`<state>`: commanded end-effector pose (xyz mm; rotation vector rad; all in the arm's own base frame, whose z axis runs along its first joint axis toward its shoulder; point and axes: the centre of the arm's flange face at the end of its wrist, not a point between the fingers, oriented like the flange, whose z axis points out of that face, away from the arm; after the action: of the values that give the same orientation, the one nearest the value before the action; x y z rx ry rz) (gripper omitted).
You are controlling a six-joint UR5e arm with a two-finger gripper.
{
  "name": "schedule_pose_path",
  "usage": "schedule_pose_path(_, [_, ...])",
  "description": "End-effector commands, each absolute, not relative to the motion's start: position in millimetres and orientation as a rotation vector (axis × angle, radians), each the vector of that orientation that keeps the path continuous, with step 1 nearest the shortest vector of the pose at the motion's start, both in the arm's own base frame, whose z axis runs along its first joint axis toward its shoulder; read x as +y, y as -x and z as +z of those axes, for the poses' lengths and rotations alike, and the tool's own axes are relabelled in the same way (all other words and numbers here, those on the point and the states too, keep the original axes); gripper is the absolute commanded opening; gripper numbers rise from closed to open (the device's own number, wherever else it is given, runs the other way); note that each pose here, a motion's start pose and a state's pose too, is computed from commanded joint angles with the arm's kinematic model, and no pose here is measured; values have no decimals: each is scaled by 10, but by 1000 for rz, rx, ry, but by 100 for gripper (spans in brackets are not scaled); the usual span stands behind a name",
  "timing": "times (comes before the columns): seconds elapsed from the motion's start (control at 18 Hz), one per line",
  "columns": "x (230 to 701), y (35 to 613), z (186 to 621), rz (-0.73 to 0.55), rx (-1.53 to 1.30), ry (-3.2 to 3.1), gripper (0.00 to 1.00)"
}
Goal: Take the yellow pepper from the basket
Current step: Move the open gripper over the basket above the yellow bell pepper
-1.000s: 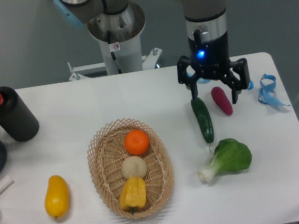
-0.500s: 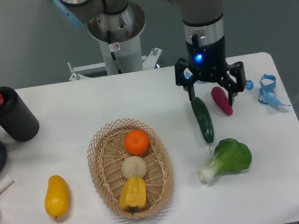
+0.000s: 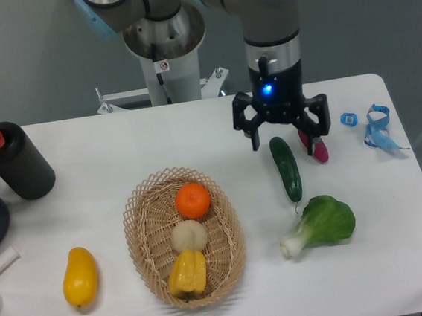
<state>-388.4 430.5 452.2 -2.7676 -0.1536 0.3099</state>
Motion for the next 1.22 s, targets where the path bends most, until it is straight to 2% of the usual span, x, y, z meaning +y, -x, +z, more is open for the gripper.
schedule_pose_path(0.44, [4837, 3539, 4130, 138, -431, 2758, 100])
schedule_pose_path(0.72, [5295, 3328, 3698, 93, -423, 2747, 100])
schedule_pose_path(1.22, [5728, 3233, 2958, -141, -354, 2758, 100])
